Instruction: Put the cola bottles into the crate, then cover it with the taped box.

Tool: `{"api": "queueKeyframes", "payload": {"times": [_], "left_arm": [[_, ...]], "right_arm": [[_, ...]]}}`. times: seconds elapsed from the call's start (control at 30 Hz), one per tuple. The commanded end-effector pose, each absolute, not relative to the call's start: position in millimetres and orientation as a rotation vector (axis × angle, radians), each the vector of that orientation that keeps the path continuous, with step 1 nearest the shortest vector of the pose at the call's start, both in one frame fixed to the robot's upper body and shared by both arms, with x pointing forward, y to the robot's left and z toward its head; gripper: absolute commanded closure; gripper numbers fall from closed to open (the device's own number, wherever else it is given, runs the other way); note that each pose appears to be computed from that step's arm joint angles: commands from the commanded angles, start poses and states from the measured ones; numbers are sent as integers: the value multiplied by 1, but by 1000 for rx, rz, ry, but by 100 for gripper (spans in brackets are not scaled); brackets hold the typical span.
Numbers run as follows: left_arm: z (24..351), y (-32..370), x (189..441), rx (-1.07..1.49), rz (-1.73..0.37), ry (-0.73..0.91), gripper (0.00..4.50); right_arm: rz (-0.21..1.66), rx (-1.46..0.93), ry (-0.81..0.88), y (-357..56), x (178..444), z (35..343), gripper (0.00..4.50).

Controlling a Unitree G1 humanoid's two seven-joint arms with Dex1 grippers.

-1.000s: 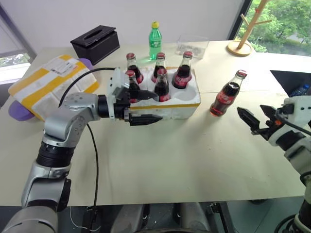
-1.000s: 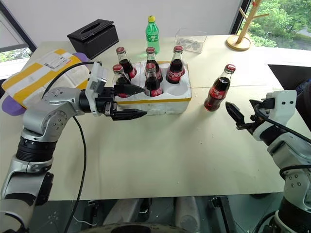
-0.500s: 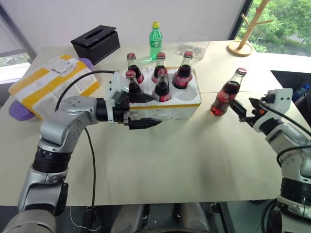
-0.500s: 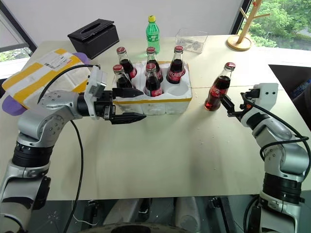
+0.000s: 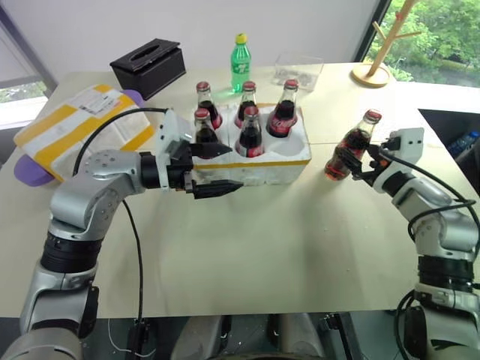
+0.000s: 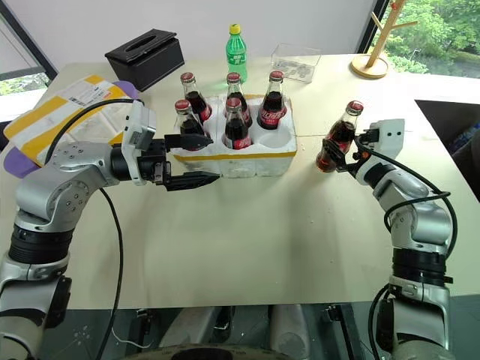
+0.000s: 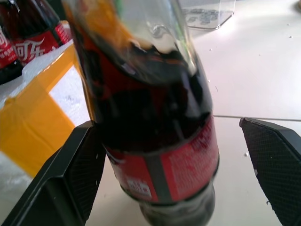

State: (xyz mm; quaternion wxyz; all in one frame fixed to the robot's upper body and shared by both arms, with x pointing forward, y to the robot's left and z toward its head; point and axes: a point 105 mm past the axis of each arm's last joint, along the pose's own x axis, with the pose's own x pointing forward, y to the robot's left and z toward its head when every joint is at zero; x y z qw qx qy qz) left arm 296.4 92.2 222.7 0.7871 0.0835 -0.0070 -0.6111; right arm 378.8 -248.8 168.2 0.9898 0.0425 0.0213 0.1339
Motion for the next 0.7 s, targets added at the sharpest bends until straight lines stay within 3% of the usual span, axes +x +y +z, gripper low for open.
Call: {"api": "queueKeyframes", "payload": {"times": [0.03, 0.1, 0.23, 0.5, 0.7], "left_arm": [[235, 90, 292, 201, -1331, -67, 0], [235, 90, 292, 201, -1332, -67, 0], [236, 90, 292, 203, -1330, -71, 0], [235, 93, 292, 200, -1314, -71, 0], [236, 95, 293, 201, -1299, -74, 0]], "right_arm": [[279, 70, -3, -244, 389, 176, 3], [283, 71, -6, -244, 392, 175, 27], [358, 47, -60, -230, 387, 190, 167], [459, -1, -242, -215, 368, 257, 167], [618, 16, -351, -171, 353, 304, 167]]}}
